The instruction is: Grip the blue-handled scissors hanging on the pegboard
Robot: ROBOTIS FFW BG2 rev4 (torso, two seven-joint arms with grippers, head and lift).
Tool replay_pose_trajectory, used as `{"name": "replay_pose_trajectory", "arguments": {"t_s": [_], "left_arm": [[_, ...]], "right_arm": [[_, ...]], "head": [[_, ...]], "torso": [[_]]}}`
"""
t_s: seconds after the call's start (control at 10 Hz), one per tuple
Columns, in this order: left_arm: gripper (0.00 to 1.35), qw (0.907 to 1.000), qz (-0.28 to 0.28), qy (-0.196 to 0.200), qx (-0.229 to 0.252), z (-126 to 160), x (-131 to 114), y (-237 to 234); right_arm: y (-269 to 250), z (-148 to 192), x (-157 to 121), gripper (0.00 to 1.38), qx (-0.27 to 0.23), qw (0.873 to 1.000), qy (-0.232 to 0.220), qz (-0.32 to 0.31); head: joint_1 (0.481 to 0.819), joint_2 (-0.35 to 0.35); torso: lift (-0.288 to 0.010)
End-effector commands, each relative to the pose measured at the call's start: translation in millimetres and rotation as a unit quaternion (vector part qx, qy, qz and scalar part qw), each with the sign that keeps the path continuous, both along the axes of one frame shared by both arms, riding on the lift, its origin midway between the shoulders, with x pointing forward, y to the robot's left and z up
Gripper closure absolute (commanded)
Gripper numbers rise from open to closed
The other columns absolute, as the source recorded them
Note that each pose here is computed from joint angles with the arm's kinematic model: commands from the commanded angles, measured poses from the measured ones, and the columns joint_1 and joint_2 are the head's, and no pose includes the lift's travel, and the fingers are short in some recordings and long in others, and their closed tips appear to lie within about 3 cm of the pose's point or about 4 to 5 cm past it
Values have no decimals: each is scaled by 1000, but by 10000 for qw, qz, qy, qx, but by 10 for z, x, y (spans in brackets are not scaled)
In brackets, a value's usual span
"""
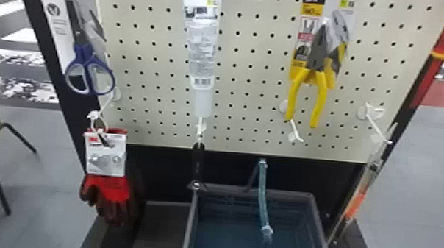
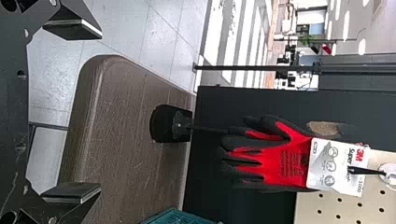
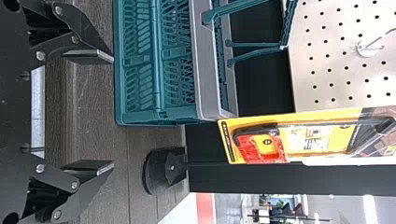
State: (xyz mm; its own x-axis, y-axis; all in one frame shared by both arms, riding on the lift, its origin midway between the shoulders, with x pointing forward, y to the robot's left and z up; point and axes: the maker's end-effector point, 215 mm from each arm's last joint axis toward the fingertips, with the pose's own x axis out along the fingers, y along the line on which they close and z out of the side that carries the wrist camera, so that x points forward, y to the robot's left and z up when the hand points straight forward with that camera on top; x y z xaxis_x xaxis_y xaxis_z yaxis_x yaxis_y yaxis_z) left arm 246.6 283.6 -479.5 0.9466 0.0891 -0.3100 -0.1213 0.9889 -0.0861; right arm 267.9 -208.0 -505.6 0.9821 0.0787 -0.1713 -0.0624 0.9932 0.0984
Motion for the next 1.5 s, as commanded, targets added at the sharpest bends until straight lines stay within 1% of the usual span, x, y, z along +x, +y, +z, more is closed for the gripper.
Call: {"name": "replay_pose_trajectory", "arguments": {"t_s": [0.0, 0.5, 0.7, 1.1, 1.3, 1.4], "left_arm": [[153, 10000, 11, 0, -7, -1, -1, -1], [153, 10000, 16, -1, -13, -1, -1, 0], [153, 10000, -1, -55, 35, 60, 52, 13], [153, 9989, -129, -346, 273, 552, 392, 131], [153, 9974, -209, -596, 358, 853, 589, 194], [153, 9957, -302, -775, 406, 1079, 742, 221]], "right_arm": [[-1, 3, 6, 469, 1, 10000, -6, -1], [2, -18, -12, 469, 9, 10000, 25, -4], [-1, -23, -13, 469, 3, 10000, 33, 3], [5, -53, -43, 469, 1, 10000, 80, 19], [2, -59, -54, 469, 6, 10000, 92, 14], [3, -70, -66, 469, 5, 9999, 110, 14]], "head": [[549, 0], [549, 0], [549, 0], [549, 0], [549, 0], [549, 0]], "torso": [[-100], [-100], [-100], [-100], [-100], [-100]]}}
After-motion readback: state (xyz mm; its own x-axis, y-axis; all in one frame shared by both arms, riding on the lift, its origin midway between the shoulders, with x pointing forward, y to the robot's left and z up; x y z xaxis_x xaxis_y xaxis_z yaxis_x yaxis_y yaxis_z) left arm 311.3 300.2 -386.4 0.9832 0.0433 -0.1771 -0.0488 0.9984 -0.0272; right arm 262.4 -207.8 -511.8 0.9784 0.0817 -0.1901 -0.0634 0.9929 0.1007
